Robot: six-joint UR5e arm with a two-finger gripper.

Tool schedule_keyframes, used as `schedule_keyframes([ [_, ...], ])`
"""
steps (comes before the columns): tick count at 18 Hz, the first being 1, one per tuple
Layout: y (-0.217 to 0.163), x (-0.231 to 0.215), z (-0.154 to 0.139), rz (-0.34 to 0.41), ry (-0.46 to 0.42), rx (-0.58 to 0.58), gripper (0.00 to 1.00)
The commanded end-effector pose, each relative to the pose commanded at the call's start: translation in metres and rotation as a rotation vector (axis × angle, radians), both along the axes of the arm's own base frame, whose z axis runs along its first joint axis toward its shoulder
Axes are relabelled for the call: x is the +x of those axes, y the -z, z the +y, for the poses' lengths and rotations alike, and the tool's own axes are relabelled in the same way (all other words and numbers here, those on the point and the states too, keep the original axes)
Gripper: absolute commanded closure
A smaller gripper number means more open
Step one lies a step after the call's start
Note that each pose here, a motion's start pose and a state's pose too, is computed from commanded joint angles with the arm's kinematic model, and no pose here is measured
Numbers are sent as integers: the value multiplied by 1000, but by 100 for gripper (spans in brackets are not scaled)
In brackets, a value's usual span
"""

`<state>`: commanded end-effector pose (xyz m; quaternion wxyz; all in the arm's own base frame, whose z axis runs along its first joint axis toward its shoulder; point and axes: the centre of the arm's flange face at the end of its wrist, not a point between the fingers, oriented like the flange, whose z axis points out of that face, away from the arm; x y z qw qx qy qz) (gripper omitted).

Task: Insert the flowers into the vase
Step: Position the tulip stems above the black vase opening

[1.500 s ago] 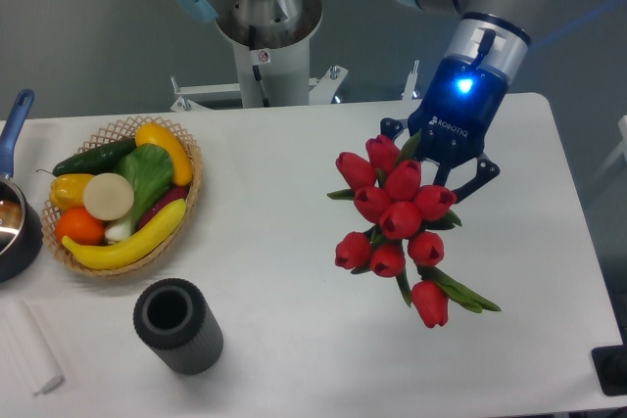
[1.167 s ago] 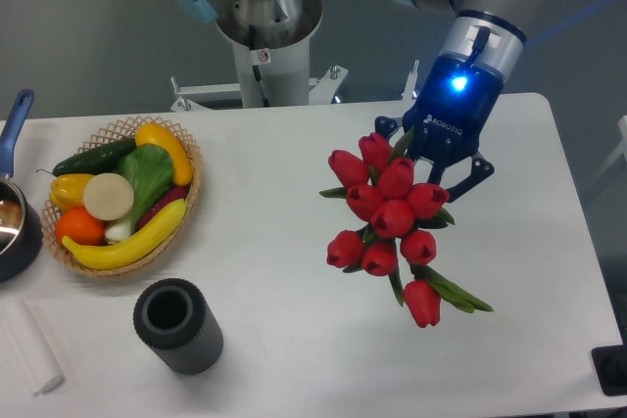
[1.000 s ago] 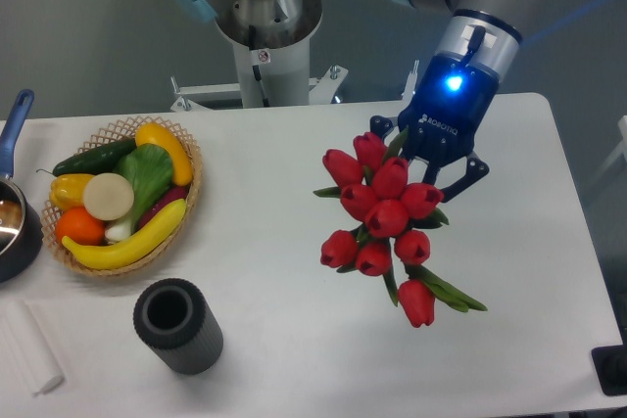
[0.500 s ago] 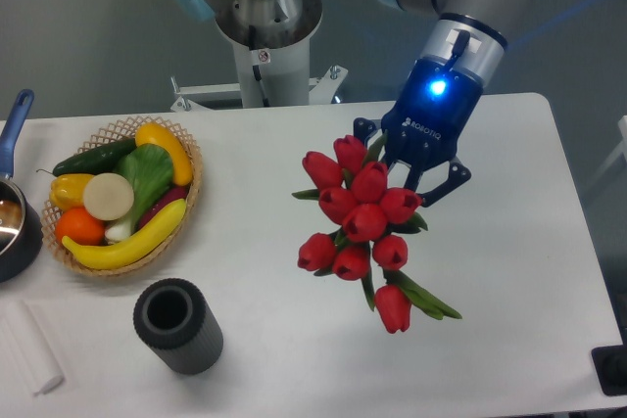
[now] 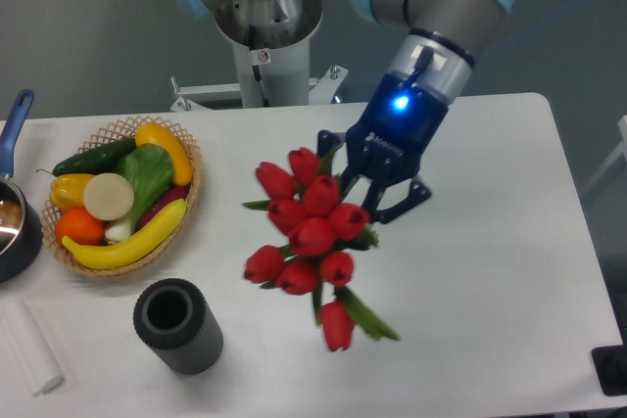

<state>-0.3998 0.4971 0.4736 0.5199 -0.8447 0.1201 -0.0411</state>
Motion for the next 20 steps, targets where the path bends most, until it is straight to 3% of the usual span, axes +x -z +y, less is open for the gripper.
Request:
schedule_keyframes([
  [10,-3,46,43,-110,217,174,67],
  [13,-11,55,43,-179,290,267,67],
  [20,8,61,54,-268,348,313,67],
])
